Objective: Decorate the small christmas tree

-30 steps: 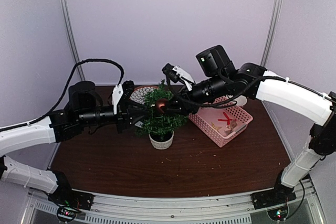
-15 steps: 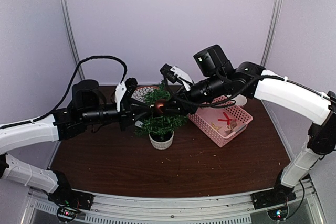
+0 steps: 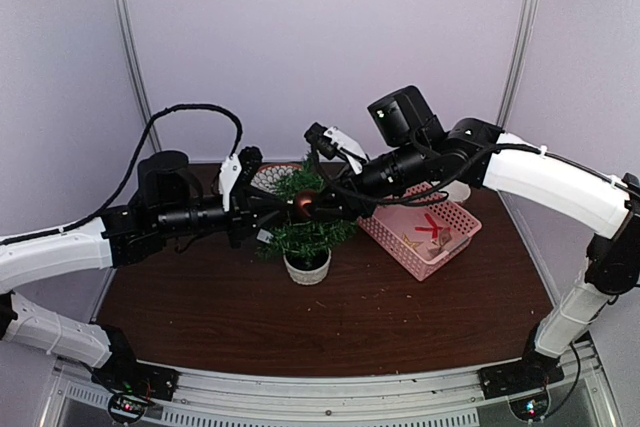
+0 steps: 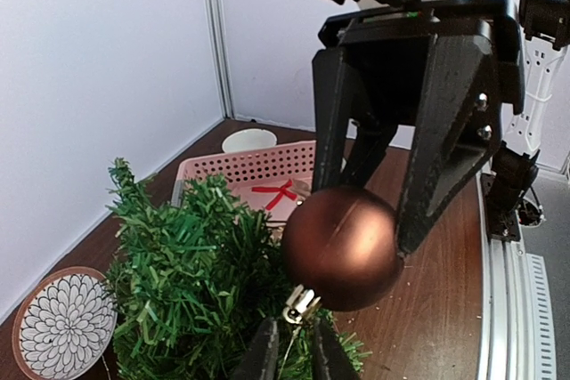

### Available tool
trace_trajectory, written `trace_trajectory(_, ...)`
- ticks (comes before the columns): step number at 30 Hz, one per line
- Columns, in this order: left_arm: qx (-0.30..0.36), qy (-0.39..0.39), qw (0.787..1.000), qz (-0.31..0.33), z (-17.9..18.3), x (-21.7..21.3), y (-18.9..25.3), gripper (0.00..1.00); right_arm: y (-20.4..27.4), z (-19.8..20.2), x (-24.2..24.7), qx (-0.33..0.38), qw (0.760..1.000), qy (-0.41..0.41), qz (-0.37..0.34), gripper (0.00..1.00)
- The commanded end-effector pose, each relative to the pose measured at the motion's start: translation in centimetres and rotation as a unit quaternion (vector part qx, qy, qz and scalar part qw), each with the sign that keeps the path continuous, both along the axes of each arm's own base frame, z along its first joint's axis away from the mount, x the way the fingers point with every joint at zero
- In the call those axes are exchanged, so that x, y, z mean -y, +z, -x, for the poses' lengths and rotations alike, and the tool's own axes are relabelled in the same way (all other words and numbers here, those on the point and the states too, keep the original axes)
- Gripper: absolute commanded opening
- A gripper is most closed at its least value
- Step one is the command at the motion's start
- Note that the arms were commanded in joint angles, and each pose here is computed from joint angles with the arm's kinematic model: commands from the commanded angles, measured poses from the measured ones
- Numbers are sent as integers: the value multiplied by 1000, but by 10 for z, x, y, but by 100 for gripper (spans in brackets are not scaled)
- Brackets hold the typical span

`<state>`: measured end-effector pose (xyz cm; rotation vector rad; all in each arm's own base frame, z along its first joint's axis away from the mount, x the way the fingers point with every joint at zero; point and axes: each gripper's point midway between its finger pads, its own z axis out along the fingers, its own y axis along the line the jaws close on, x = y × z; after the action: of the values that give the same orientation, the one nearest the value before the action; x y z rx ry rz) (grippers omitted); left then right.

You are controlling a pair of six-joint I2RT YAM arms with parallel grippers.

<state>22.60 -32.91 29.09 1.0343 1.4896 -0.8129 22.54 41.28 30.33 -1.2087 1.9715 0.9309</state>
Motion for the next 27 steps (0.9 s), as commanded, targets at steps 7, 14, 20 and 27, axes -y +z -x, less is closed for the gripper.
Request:
trace_trajectory(7, 12, -6, 1000, 18, -2, 7, 15, 14, 12, -3, -4, 15, 1000, -3, -7, 38)
trace_trajectory(14, 14, -3, 1000, 18, -2, 5, 15, 0, 10, -5, -4, 17, 1000, -7, -2, 38)
trace_trajectory(20, 11, 2, 1000, 14, -1, 1, 12, 0, 6, -8, -1, 21, 1000, -17, 9, 37)
trace_trajectory(27, 7, 26, 1000, 2, -5, -6, 7, 0, 2, -17, 5, 32, 998, -42, 25, 35)
